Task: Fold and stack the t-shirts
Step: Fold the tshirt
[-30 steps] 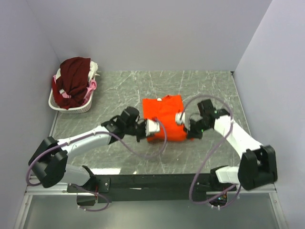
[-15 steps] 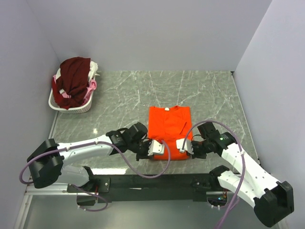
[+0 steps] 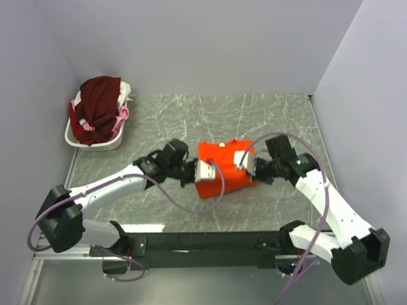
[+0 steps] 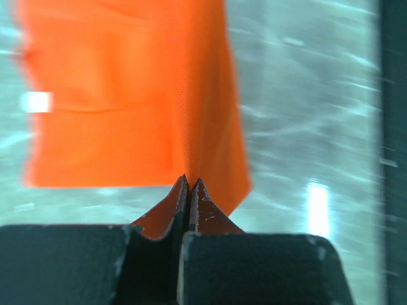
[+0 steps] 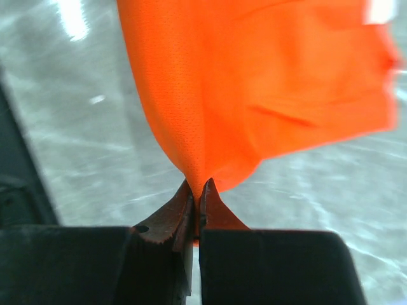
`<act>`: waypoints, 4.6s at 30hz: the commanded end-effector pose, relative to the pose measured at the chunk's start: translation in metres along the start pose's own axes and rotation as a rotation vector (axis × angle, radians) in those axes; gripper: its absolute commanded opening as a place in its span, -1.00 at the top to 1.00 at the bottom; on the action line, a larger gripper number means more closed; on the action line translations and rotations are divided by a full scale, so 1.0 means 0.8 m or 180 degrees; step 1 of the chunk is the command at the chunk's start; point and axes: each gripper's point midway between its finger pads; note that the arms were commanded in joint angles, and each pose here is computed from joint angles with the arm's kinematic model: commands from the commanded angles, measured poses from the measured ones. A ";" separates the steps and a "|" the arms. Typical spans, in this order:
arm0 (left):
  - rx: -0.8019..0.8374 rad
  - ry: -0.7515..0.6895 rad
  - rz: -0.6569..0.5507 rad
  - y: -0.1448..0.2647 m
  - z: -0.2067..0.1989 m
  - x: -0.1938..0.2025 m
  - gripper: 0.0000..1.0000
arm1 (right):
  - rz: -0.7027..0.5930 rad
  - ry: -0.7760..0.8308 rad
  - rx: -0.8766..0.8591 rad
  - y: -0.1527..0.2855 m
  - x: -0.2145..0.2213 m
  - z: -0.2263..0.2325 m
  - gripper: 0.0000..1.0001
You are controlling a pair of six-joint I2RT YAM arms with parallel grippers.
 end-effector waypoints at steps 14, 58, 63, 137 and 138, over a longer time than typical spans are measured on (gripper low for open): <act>-0.1460 0.0166 -0.0254 -0.006 0.297 0.063 0.99 | -0.0091 -0.1192 0.0907 -0.041 -0.052 -0.261 1.00; -0.2441 0.0581 -0.0498 -0.001 0.379 0.092 0.99 | -0.0529 -0.2057 0.1821 -0.044 -0.082 -0.374 1.00; -0.2534 0.0688 -0.0535 -0.014 0.402 0.100 0.99 | -0.0472 -0.2236 0.2024 -0.047 -0.072 -0.388 1.00; -0.0908 -0.0238 -0.0311 -0.016 0.134 -0.066 0.99 | -0.0057 -0.0641 0.1127 0.052 -0.001 -0.147 1.00; -0.0981 -0.0201 -0.0308 -0.015 0.152 -0.059 0.99 | -0.0062 -0.0720 0.1176 0.051 -0.004 -0.162 1.00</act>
Point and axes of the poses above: each gripper's point midway between its finger pads, its own y axis back along the fingers, its own z axis along the line the jaws close on, x = y × z, and after that the axes turned 11 degrees about -y, right-handed
